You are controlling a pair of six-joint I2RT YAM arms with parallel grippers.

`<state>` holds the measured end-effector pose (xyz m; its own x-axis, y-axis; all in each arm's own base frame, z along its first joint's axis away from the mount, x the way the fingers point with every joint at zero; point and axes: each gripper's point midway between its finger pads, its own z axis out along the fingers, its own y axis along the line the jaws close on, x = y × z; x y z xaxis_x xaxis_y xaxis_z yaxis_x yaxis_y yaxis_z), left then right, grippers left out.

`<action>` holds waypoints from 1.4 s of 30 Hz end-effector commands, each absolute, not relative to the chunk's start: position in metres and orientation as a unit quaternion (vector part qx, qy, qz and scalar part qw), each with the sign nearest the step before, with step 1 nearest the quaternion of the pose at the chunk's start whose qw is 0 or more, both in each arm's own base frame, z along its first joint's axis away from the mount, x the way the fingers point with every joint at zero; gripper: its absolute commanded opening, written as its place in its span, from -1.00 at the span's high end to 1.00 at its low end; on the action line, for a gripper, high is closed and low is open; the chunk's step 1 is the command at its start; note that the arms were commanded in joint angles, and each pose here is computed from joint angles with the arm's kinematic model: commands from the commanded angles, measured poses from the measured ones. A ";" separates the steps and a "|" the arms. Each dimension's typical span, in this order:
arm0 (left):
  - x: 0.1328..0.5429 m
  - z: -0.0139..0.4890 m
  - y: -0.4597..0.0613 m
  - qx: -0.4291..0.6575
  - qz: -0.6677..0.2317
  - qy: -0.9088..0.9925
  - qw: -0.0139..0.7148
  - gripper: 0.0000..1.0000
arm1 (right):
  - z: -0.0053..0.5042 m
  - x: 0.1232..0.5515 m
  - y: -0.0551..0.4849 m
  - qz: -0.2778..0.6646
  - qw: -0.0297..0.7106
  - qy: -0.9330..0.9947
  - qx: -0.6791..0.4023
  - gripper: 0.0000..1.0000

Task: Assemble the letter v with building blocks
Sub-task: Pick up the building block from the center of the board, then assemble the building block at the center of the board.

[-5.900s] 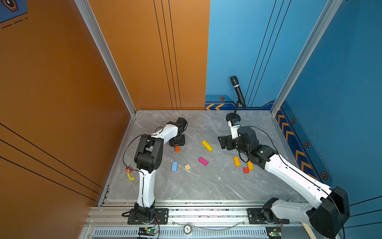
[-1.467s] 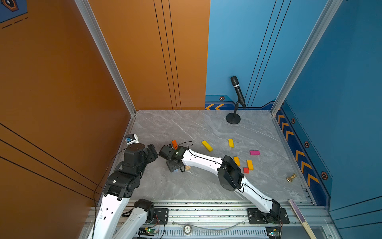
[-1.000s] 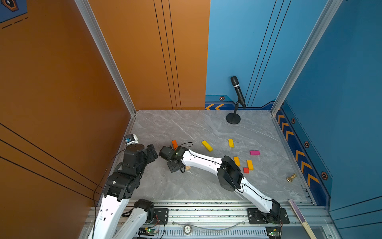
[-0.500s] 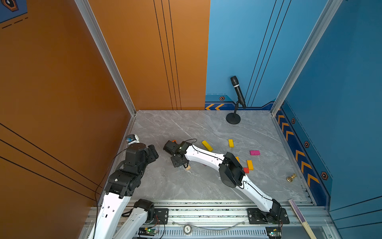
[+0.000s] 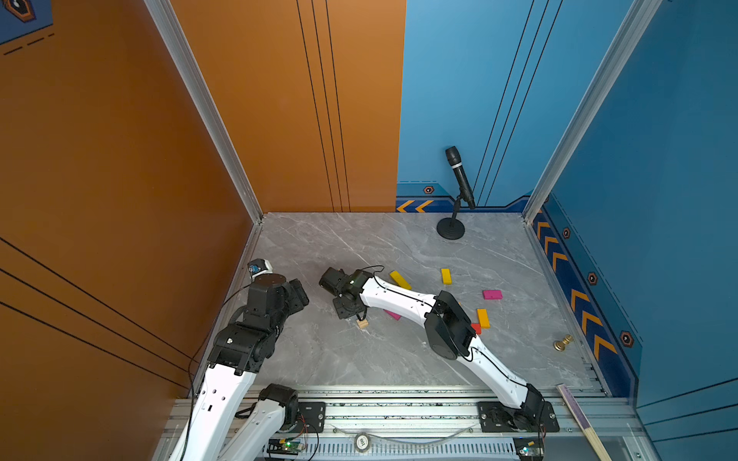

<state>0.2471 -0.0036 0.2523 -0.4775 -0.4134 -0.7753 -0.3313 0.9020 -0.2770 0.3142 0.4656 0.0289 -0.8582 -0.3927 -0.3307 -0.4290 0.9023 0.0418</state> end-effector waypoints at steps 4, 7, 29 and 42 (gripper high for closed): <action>0.249 0.248 -0.005 -0.222 -0.053 0.856 0.463 -0.55 | 0.041 0.327 0.467 0.068 0.183 0.962 -0.190 0.81; 0.249 0.247 -0.004 -0.224 -0.051 0.856 0.464 -0.55 | 0.041 0.329 0.469 0.069 0.186 0.961 -0.191 0.82; 0.249 0.243 -0.002 -0.229 -0.048 0.855 0.463 -0.55 | 0.036 0.343 0.479 0.080 0.202 0.960 -0.175 0.82; 0.249 0.240 -0.001 -0.229 -0.045 0.856 0.461 -0.56 | 0.027 0.344 0.475 0.073 0.195 0.964 -0.165 0.82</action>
